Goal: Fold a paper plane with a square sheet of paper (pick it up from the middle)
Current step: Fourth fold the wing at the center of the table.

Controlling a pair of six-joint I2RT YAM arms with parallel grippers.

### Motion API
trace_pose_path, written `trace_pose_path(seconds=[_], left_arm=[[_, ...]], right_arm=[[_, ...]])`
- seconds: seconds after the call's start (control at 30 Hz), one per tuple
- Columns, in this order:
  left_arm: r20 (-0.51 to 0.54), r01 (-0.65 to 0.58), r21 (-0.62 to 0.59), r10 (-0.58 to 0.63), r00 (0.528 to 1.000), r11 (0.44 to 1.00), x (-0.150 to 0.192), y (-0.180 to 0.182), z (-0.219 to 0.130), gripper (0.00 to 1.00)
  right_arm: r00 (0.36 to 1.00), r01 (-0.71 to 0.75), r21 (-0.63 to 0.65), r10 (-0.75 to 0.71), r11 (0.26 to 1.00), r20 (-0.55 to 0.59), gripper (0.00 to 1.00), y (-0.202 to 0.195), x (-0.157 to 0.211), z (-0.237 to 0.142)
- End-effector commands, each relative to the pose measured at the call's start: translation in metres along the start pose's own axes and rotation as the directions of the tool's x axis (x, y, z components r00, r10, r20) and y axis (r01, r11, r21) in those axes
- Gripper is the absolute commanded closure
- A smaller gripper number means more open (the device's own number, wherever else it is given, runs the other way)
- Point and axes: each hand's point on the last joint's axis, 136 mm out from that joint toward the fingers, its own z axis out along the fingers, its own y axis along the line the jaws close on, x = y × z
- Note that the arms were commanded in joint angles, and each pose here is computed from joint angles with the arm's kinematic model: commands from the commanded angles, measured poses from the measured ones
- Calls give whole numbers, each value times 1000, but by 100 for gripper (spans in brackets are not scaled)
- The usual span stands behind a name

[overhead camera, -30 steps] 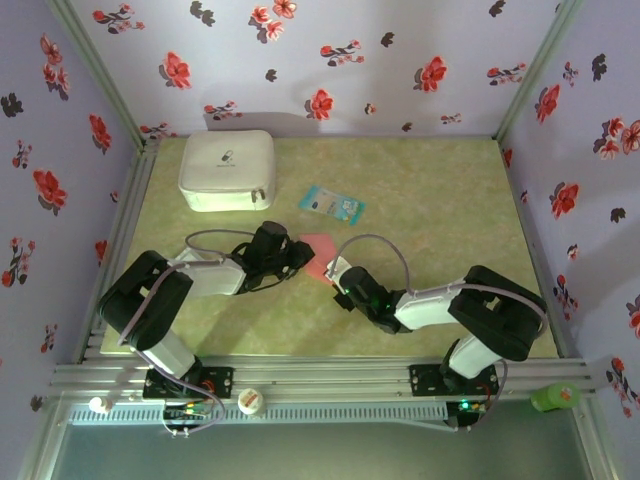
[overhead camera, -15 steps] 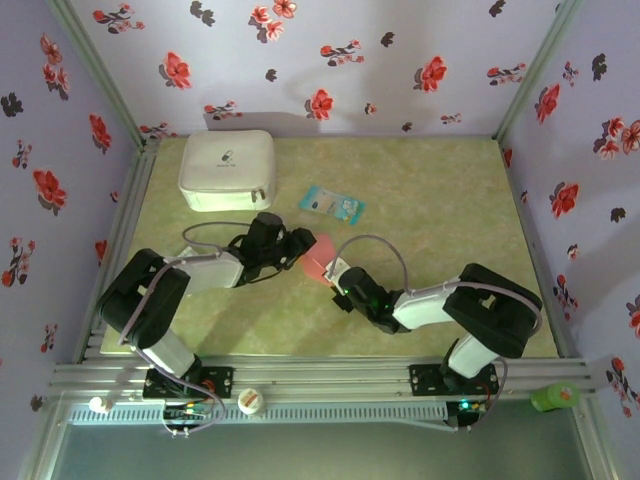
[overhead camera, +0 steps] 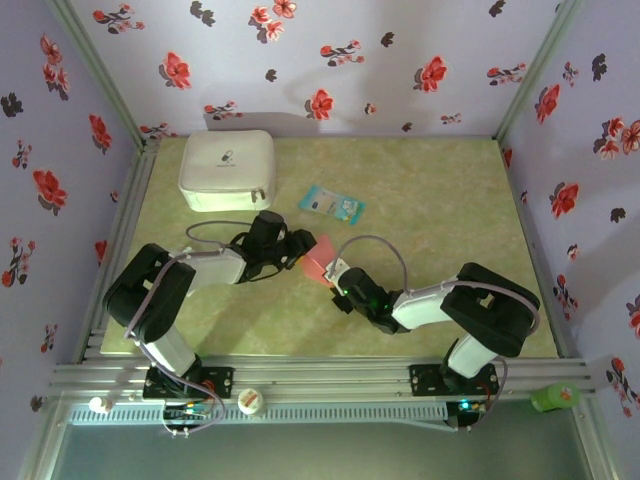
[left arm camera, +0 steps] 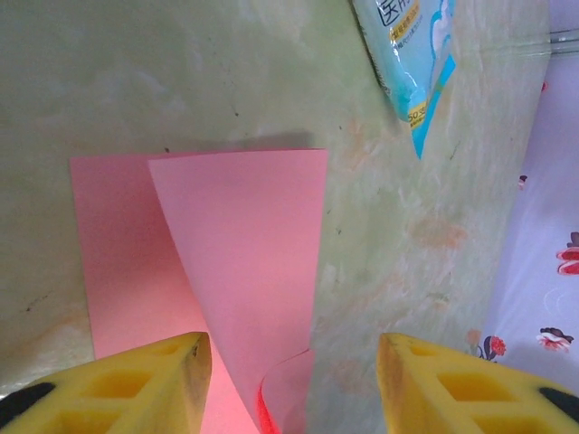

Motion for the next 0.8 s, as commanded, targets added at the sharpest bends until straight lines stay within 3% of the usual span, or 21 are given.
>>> trace_pose_path(seconds=[0.0, 0.2, 0.47, 0.6, 0.77], left_arm=[[-15, 13, -34, -13, 1000, 999, -1, 10, 2, 48], [-12, 4, -36, -4, 1000, 999, -4, 8, 3, 53], [-5, -7, -25, 7, 1000, 1000, -8, 2, 1, 85], [-5, -11, -9, 11, 1000, 1000, -9, -4, 0, 91], [-8, -17, -2, 17, 1000, 1000, -9, -8, -2, 92]], right_arm=[[999, -37, -12, 38, 999, 24, 82, 2, -9, -1], [998, -65, -15, 65, 998, 24, 83, 0, -10, -3], [991, -134, -31, 134, 991, 12, 78, -6, -12, -12], [990, -142, -33, 141, 989, -11, 75, -9, -6, -13], [991, -132, -21, 131, 991, -27, 74, -11, -3, -11]])
